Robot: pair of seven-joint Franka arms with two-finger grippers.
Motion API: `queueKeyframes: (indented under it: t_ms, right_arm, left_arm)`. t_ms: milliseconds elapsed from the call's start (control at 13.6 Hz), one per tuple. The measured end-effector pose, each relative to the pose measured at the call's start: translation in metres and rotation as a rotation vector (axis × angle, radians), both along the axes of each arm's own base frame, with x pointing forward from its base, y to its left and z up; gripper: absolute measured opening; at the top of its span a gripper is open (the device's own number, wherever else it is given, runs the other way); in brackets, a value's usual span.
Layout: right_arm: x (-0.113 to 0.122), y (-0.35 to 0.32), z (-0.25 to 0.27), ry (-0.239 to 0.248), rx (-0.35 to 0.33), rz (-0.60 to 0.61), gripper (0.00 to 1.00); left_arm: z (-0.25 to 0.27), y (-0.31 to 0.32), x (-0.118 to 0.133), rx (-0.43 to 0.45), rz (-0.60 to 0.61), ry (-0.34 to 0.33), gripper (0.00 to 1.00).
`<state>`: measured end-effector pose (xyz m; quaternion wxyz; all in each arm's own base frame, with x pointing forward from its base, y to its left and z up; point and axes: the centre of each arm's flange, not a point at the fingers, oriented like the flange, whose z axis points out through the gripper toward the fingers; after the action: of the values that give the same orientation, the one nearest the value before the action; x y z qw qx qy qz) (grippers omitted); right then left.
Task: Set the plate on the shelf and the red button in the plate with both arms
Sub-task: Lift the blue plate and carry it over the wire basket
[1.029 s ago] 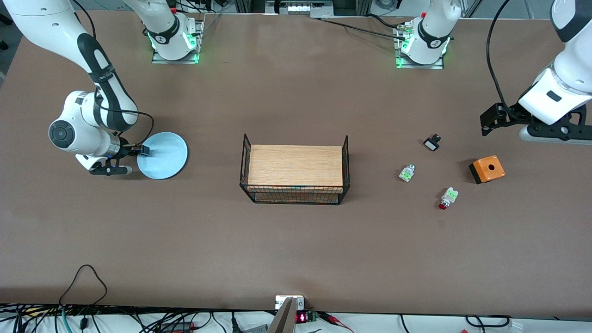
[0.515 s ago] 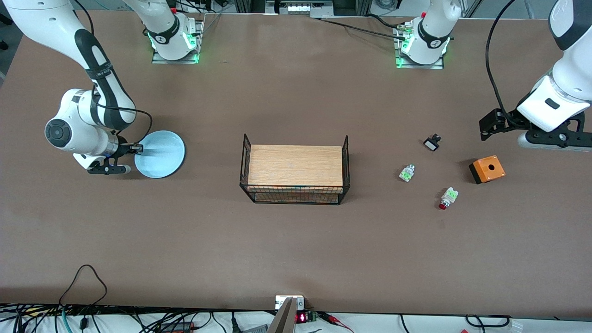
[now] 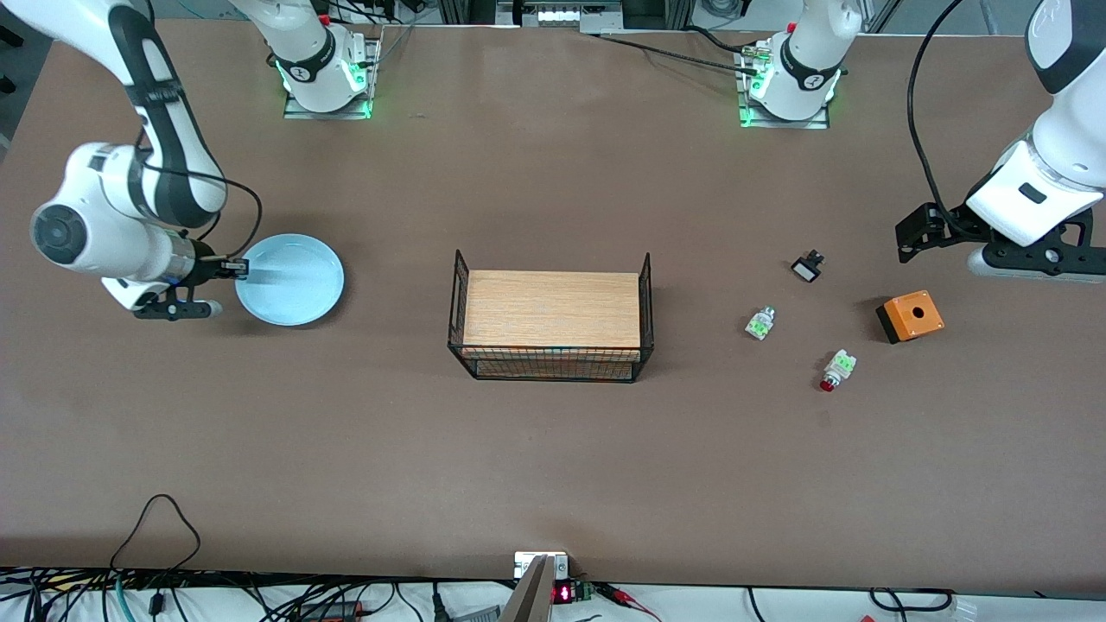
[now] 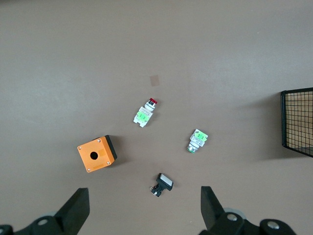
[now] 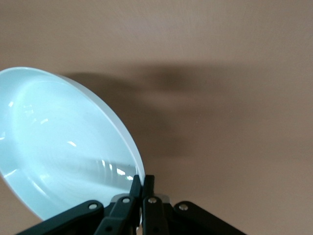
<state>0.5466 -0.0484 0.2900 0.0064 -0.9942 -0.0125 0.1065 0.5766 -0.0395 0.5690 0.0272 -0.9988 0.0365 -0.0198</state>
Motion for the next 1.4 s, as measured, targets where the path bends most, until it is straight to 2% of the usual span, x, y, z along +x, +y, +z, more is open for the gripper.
queueKeyframes:
  t_ms: [221,515,735,882,1250,1397]
  right_arm:
    - [0.012,0.015,0.053,0.006,0.026,-0.029,0.03]
    - [0.031,0.029,0.114,0.011,0.124,-0.083,0.03]
    - [0.036,0.057,0.153,0.014,0.134,-0.155,0.03]
    - [0.035,0.097,0.181,0.02,0.119,-0.238,0.03]
    - [0.017,0.205,0.242,0.036,0.13,-0.473,0.03]
    - [0.008,0.243,0.251,0.072,0.142,-0.583,0.03]
  left_arm:
    - [0.0,0.0,0.0,0.0,0.0,0.0,1.0]
    - [0.0,0.0,0.0,0.0,-0.011,0.001,1.0]
    - [0.0,0.0,0.0,0.001,-0.018,0.001,1.0]
    - [0.0,0.0,0.0,0.001,-0.025,0.001,1.0]
    - [0.002,0.0,0.0,0.001,-0.031,-0.002,1.0]
    - [0.003,0.0,0.001,0.001,-0.032,-0.005,1.0]
